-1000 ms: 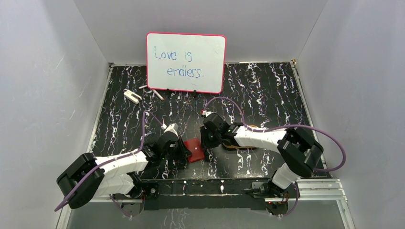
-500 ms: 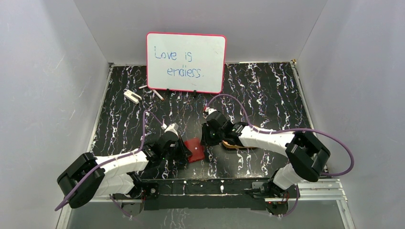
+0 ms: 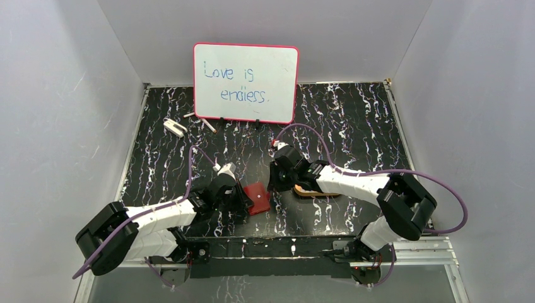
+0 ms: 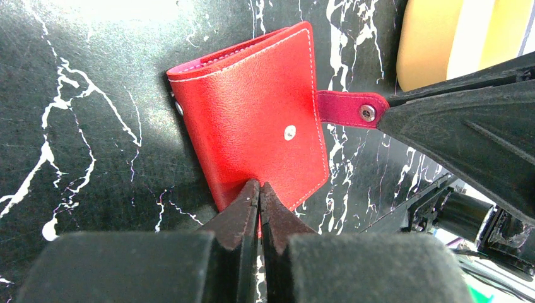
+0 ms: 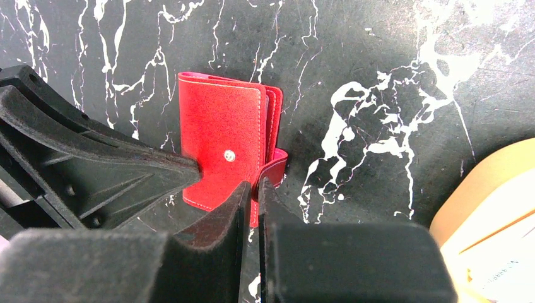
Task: Put the credit cards into the card holder
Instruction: Close the card holder at the center of the board.
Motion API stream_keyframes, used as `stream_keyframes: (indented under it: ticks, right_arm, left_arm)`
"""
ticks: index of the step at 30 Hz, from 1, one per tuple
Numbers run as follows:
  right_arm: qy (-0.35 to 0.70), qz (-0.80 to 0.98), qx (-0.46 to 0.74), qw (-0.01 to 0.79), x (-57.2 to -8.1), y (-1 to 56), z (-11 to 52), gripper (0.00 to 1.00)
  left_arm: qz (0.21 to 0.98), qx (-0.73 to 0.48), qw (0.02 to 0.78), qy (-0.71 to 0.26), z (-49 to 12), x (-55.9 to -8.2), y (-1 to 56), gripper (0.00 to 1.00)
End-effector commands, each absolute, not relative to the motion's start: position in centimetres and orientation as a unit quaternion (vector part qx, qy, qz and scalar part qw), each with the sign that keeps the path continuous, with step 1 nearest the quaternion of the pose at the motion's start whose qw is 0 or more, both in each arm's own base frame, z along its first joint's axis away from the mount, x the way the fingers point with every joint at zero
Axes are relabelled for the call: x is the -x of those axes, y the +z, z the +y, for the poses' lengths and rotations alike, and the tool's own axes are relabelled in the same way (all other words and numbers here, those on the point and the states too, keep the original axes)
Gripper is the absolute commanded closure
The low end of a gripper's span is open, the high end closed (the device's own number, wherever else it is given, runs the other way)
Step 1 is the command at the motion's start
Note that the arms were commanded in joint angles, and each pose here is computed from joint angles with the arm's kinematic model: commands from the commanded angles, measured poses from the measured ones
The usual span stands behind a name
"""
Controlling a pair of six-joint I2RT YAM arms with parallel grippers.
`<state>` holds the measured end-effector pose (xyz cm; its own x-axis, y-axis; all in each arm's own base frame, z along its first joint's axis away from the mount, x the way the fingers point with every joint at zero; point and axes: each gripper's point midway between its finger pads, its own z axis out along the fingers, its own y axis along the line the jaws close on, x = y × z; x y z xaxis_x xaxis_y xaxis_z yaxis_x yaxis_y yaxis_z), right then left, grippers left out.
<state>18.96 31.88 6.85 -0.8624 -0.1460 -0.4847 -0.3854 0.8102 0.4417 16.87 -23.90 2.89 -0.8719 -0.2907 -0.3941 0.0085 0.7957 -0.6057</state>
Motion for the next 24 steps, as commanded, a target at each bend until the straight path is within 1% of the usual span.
stream_keyframes:
  ticks: [1,4,7,10,14,16,20,21,24]
  right_arm:
    - [0.286,0.919,0.147,0.227,-19.18,7.53,32.22,0.82]
    - [0.285,0.92,0.147,0.227,-19.2,7.46,32.23,0.8]
    - [0.285,0.92,0.147,0.226,-19.2,7.39,32.2,0.8]
    - [0.284,0.921,0.147,0.224,-19.19,7.28,32.18,0.84]
    - [0.281,0.922,0.147,0.221,-19.16,7.0,32.06,0.94]
    - [0.279,0.923,0.147,0.221,-19.15,6.93,32.0,0.95]
    - [0.275,0.924,0.142,0.223,-19.28,6.95,31.79,0.8]
    - [0.274,0.925,0.142,0.223,-19.3,6.89,31.78,0.78]
    - [0.273,0.925,0.144,0.221,-19.28,6.81,31.78,0.79]
  left_arm:
    - [0.932,0.081,0.247,-0.253,-21.9,-17.01,1.16,1.0]
    - [0.932,0.081,0.247,-0.253,-21.91,-17.02,1.15,1.0]
    - [0.932,0.081,0.247,-0.254,-21.93,-17.0,1.19,1.0]
    - [0.932,0.082,0.247,-0.253,-21.87,-16.99,1.16,1.0]
    - [0.932,0.082,0.247,-0.253,-21.83,-16.95,1.2,1.0]
    - [0.931,0.083,0.248,-0.253,-21.79,-16.97,1.24,1.0]
    - [0.931,0.083,0.249,-0.254,-21.77,-16.97,1.32,1.0]
    - [0.931,0.082,0.249,-0.254,-21.75,-16.94,1.3,1.0]
    - [0.93,0.082,0.25,-0.255,-21.8,-16.98,1.39,1.0]
